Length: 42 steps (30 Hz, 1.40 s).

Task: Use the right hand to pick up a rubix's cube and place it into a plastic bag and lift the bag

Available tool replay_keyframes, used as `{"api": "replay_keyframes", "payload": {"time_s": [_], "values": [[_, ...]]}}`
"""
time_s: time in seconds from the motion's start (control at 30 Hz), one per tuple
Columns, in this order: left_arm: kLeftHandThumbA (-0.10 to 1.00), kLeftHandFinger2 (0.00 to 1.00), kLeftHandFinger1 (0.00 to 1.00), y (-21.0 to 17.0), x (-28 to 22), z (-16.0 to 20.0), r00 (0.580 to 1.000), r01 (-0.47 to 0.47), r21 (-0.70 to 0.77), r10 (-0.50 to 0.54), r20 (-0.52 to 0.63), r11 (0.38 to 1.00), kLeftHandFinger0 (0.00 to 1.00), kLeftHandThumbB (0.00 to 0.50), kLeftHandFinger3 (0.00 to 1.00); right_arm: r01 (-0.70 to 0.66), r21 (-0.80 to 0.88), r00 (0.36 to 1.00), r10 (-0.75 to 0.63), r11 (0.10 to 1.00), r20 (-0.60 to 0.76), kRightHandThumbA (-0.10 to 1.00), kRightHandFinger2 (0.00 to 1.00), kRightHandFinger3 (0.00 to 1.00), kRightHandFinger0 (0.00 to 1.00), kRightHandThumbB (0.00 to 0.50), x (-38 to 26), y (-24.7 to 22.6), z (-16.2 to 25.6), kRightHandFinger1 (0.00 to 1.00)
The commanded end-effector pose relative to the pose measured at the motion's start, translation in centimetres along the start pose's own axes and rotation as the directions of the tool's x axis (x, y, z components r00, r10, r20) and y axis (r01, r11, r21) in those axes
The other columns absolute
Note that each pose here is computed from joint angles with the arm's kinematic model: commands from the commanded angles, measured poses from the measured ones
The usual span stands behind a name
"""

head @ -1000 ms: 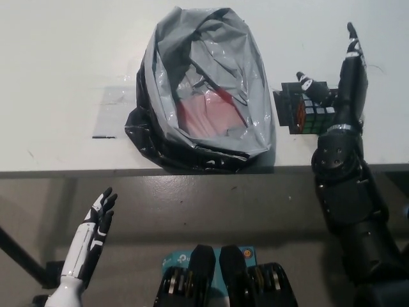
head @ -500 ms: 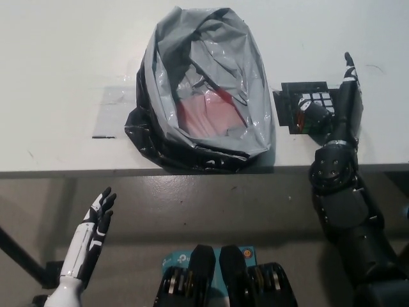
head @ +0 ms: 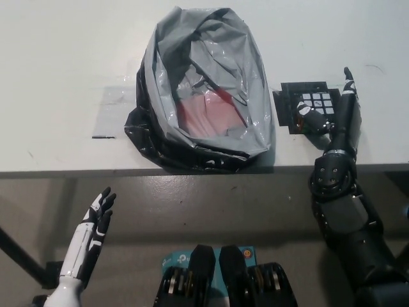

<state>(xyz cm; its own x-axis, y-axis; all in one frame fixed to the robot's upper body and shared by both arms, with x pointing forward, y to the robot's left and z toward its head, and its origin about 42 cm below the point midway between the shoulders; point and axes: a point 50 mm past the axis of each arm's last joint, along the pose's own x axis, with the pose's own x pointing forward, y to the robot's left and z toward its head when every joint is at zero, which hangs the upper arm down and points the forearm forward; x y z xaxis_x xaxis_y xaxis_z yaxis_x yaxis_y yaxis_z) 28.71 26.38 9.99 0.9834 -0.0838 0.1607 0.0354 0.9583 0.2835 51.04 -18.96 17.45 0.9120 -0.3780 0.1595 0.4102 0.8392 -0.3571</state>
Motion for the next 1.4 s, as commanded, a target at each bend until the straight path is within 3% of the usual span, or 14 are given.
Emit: {"api": "replay_keyframes", "payload": {"time_s": [0.0, 0.2, 0.37, 0.47, 0.5, 0.7, 0.8, 1.0, 1.27, 1.37], "values": [[1.00, 1.00, 1.00, 0.6, 0.2, 0.9, 0.998, -0.006, 0.018, 0.004, 0.066, 1.000, 1.00, 0.232, 1.00, 0.007, 0.040, 0.999, -0.009, 0.999, 0.050, 0.88, 1.00, 1.00, 1.00, 0.419, 0.2, 0.5, 1.8, 1.00], [1.00, 1.00, 1.00, 0.7, 0.4, 1.0, 0.998, -0.008, 0.016, 0.007, 0.067, 1.000, 1.00, 0.231, 1.00, -0.022, 0.080, 0.998, 0.017, 0.997, 0.061, 0.88, 1.00, 1.00, 1.00, 0.422, -0.3, 1.1, 2.4, 1.00], [1.00, 1.00, 1.00, 0.8, 0.4, 1.1, 0.998, -0.009, 0.015, 0.008, 0.068, 1.000, 1.00, 0.229, 1.00, -0.031, 0.140, 0.992, 0.013, 0.990, 0.129, 0.94, 1.00, 1.00, 1.00, 0.458, -0.8, 0.8, 4.2, 1.00], [1.00, 1.00, 1.00, 0.7, 0.3, 1.0, 0.998, -0.010, 0.007, 0.009, 0.061, 1.000, 1.00, 0.225, 1.00, -0.043, 0.218, 0.972, -0.010, 0.975, 0.233, 0.95, 1.00, 1.00, 1.00, 0.419, -1.7, -0.4, 7.1, 1.00], [1.00, 1.00, 1.00, 0.7, 0.3, 1.0, 0.998, -0.012, 0.008, 0.011, 0.063, 1.000, 1.00, 0.220, 1.00, -0.036, 0.214, 0.968, -0.019, 0.976, 0.252, 1.00, 1.00, 1.00, 1.00, 0.438, -1.8, -0.7, 7.9, 1.00], [1.00, 1.00, 1.00, 0.7, 0.2, 0.9, 0.998, -0.009, 0.018, 0.008, 0.060, 1.000, 1.00, 0.198, 1.00, -0.050, 0.233, 0.951, -0.025, 0.971, 0.309, 0.97, 1.00, 1.00, 1.00, 0.424, -2.6, -1.3, 9.7, 1.00], [1.00, 1.00, 1.00, 0.7, 0.2, 0.9, 0.998, -0.009, 0.015, 0.009, 0.059, 1.000, 1.00, 0.196, 1.00, -0.047, 0.212, 0.953, -0.019, 0.976, 0.301, 0.98, 1.00, 1.00, 1.00, 0.433, -2.7, -1.4, 9.5, 1.00], [1.00, 1.00, 1.00, 0.8, 0.4, 1.1, 0.998, -0.010, 0.015, 0.009, 0.066, 1.000, 1.00, 0.189, 1.00, -0.021, 0.159, 0.969, -0.019, 0.987, 0.245, 0.92, 1.00, 1.00, 1.00, 0.386, -2.4, -1.0, 7.7, 1.00], [1.00, 1.00, 1.00, 0.8, 0.6, 1.0, 0.997, -0.014, 0.006, 0.014, 0.069, 1.000, 1.00, 0.209, 1.00, 0.003, 0.053, 0.988, -0.011, 0.999, 0.152, 0.99, 1.00, 1.00, 1.00, 0.460, -1.3, -0.4, 3.8, 1.00], [1.00, 1.00, 1.00, 0.8, 0.5, 1.0, 0.998, -0.017, 0.003, 0.017, 0.066, 1.000, 1.00, 0.217, 1.00, 0.006, 0.021, 0.992, -0.008, 1.000, 0.125, 0.98, 1.00, 1.00, 1.00, 0.445, -1.2, -0.2, 2.7, 1.00]]}}
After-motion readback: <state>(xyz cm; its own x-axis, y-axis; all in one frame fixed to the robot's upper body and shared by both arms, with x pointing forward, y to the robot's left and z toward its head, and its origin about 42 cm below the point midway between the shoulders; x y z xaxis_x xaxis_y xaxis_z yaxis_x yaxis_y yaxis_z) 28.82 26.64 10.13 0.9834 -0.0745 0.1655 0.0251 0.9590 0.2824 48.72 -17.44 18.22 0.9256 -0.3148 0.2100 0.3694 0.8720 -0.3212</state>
